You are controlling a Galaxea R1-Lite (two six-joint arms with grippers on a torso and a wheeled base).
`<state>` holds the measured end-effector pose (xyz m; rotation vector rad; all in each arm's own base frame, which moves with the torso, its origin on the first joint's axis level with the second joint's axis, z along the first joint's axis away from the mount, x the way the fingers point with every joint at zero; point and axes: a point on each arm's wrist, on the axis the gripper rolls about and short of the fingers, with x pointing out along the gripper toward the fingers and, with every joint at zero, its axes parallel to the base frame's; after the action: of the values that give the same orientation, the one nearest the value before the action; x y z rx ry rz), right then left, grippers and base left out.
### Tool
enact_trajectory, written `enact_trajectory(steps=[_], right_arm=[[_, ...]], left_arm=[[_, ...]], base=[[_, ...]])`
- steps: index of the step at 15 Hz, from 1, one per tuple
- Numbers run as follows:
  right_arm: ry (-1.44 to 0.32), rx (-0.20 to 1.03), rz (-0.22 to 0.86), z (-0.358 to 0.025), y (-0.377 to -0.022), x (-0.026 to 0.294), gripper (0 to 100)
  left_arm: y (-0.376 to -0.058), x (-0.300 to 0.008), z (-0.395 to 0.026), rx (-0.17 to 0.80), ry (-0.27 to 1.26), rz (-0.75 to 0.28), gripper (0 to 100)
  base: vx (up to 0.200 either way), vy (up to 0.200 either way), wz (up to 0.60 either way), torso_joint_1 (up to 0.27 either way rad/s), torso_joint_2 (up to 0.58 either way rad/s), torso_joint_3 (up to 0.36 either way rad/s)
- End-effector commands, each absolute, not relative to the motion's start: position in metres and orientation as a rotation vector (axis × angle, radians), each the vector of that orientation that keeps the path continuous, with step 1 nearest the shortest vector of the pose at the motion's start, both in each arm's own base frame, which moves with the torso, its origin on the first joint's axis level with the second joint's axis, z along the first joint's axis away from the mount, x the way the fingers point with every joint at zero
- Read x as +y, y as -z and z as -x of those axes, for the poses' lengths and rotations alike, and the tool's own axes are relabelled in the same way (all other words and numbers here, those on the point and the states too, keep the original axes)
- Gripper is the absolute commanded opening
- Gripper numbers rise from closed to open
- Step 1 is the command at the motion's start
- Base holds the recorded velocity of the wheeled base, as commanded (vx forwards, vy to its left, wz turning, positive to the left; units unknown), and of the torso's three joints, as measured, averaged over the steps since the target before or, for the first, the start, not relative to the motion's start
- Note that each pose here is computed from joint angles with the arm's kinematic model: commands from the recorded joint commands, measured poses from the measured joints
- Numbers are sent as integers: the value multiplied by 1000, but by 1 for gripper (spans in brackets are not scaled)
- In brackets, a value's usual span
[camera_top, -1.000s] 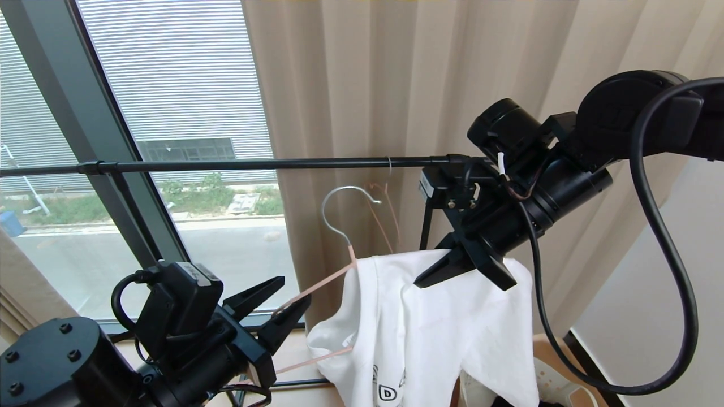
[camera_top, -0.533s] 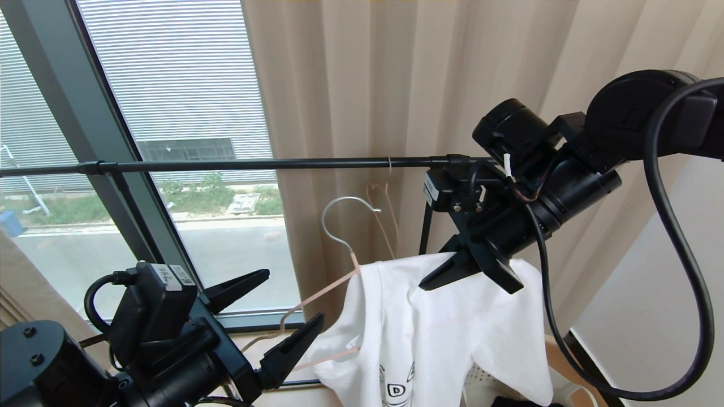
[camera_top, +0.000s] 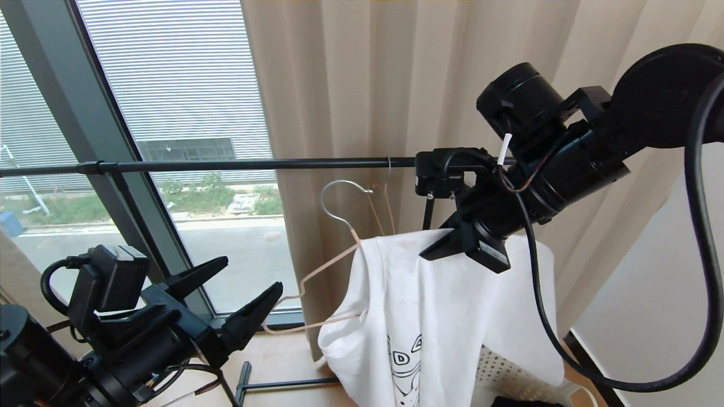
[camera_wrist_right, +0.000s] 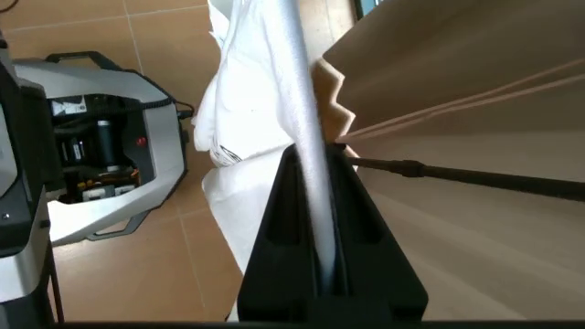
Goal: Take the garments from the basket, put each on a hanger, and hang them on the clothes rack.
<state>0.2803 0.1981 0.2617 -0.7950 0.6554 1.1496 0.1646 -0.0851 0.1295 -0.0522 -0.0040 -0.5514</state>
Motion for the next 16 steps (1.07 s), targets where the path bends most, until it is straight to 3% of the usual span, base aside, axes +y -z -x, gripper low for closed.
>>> enact_trajectory(steps=[1,3,5,12,14,16], right_arm=[[-1098,617,804,-265,-277,199,0],[-1049,627,779,-257,-282,197,0],[-968,610,739,-253,-283,194,0],[-878,424,703,-242,-258,191,0],[-890,422,698,-238,-258,194,0],[-898,419,674,-233,-260,197,0]], left_arm=[[-127,-73,-156,45,509,119,100],[-125,-73,-155,91,504,165,100],[-114,-72,-154,218,476,244,100],[-71,-99,-172,527,475,336,100],[-58,-110,-191,558,434,332,100],[-59,-118,-205,515,408,336,100]], base=[[0,0,0,0,0,0],[0,0,0,0,0,0],[0,0,0,0,0,0],[0,0,0,0,0,0],[0,0,0,0,0,0],[0,0,0,0,0,0]])
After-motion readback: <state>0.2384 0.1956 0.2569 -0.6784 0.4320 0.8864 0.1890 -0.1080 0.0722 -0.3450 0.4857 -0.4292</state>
